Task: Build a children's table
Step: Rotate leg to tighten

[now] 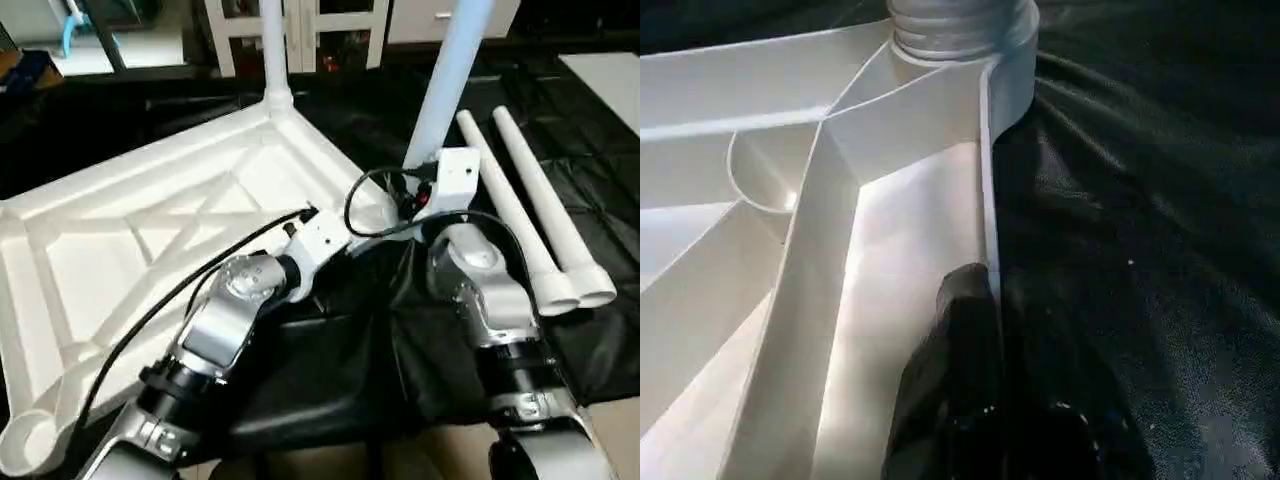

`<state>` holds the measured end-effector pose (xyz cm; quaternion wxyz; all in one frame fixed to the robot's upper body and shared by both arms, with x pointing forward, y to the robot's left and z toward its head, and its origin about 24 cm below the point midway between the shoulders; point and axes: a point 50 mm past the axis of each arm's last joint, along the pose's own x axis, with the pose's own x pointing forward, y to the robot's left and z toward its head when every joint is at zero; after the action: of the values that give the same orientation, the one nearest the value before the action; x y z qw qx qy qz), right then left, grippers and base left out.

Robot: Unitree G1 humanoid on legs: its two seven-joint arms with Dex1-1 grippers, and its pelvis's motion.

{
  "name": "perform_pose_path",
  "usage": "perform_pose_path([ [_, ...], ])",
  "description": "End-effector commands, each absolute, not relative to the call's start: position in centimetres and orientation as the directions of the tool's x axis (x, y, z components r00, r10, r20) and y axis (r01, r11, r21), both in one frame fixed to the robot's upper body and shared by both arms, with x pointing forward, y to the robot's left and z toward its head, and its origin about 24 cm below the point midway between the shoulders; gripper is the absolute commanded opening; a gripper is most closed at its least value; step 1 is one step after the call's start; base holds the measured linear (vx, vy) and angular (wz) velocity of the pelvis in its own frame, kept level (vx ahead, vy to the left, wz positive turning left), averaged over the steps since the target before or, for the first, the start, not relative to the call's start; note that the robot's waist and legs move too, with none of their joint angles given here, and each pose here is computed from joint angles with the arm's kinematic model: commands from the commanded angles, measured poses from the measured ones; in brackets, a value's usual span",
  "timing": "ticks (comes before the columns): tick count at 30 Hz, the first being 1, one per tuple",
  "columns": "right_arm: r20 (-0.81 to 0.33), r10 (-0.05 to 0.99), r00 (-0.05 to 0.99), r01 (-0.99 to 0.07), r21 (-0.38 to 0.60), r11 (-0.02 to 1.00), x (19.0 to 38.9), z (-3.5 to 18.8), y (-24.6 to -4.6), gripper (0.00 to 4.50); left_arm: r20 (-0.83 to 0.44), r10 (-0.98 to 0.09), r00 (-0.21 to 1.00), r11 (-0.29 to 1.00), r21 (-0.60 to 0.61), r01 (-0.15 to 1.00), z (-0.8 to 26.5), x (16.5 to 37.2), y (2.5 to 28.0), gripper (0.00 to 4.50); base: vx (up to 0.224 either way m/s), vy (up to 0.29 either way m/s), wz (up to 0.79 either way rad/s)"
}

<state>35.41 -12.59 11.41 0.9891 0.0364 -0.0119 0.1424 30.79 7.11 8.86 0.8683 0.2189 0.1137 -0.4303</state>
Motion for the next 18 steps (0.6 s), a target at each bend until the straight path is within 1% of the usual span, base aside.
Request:
perform_pose_path([
  [1,-0.031,0.321,0.947,-0.317,0.087,0.944,34.8,9.7,-13.6,2.34,-0.410,-0.797,0.443,0.379,0.232,0.896,7.5,28.9,6.1,0.00,0.000,0.000,0.00],
  [2,0.016,0.398,0.917,-0.398,0.042,0.916,34.2,10.6,-14.4,2.55,-0.426,-0.796,0.430,0.367,0.225,0.903,7.2,28.6,7.1,0.00,0.000,0.000,0.00],
  [3,0.057,0.499,0.865,-0.500,0.013,0.866,33.2,11.6,-15.4,2.68,-0.429,-0.808,0.404,0.342,0.217,0.914,7.1,28.3,8.1,0.00,0.000,0.000,0.00],
  [5,0.073,0.557,0.827,-0.558,-0.005,0.830,32.6,12.2,-15.9,2.76,-0.431,-0.815,0.387,0.328,0.207,0.922,7.0,28.1,8.7,0.00,0.030,-0.007,0.03],
  [6,0.073,0.589,0.805,-0.590,-0.020,0.807,32.2,12.5,-16.2,2.88,-0.433,-0.817,0.382,0.325,0.201,0.924,7.0,28.0,8.9,0.00,0.062,-0.010,0.03],
  [7,0.059,0.635,0.770,-0.634,-0.039,0.773,31.6,12.7,-16.5,3.01,-0.437,-0.814,0.383,0.326,0.202,0.924,7.0,28.0,9.3,0.00,0.062,-0.010,0.03],
  [8,0.052,0.648,0.760,-0.646,-0.045,0.762,31.4,12.7,-16.7,3.15,-0.440,-0.812,0.384,0.326,0.203,0.923,7.0,28.0,9.5,0.00,0.058,0.002,0.01],
  [9,0.004,0.722,0.691,-0.721,-0.068,0.690,30.1,13.1,-17.7,3.15,-0.452,-0.803,0.389,0.329,0.207,0.921,6.8,28.1,10.4,0.00,0.057,0.013,0.02],
  [10,-0.043,0.764,0.644,-0.763,-0.107,0.637,29.0,13.4,-18.6,3.19,-0.461,-0.797,0.389,0.329,0.207,0.921,6.8,28.2,11.2,0.00,0.057,0.013,0.02],
  [11,-0.043,0.764,0.644,-0.763,-0.107,0.637,29.0,13.4,-18.6,3.19,-0.461,-0.797,0.389,0.329,0.207,0.921,6.8,28.2,11.2,0.00,0.000,0.000,0.00],
  [12,-0.058,0.766,0.640,-0.766,-0.122,0.631,28.9,13.4,-18.9,3.35,-0.463,-0.799,0.384,0.325,0.205,0.923,6.9,28.2,11.3,0.00,0.000,0.000,0.00],
  [13,-0.077,0.778,0.624,-0.780,-0.129,0.613,28.5,13.5,-19.5,3.35,-0.462,-0.805,0.373,0.314,0.201,0.928,7.0,28.1,11.6,0.00,0.000,0.000,0.00],
  [15,-0.081,0.791,0.606,-0.794,-0.121,0.596,28.1,13.6,-19.9,3.35,-0.461,-0.808,0.367,0.309,0.199,0.930,7.1,28.1,11.9,0.00,0.000,0.000,0.00],
  [18,-0.081,0.803,0.591,-0.806,-0.106,0.583,28.0,13.6,-20.1,3.35,-0.464,-0.810,0.357,0.300,0.195,0.934,7.0,28.0,12.1,0.00,0.000,0.000,0.00],
])
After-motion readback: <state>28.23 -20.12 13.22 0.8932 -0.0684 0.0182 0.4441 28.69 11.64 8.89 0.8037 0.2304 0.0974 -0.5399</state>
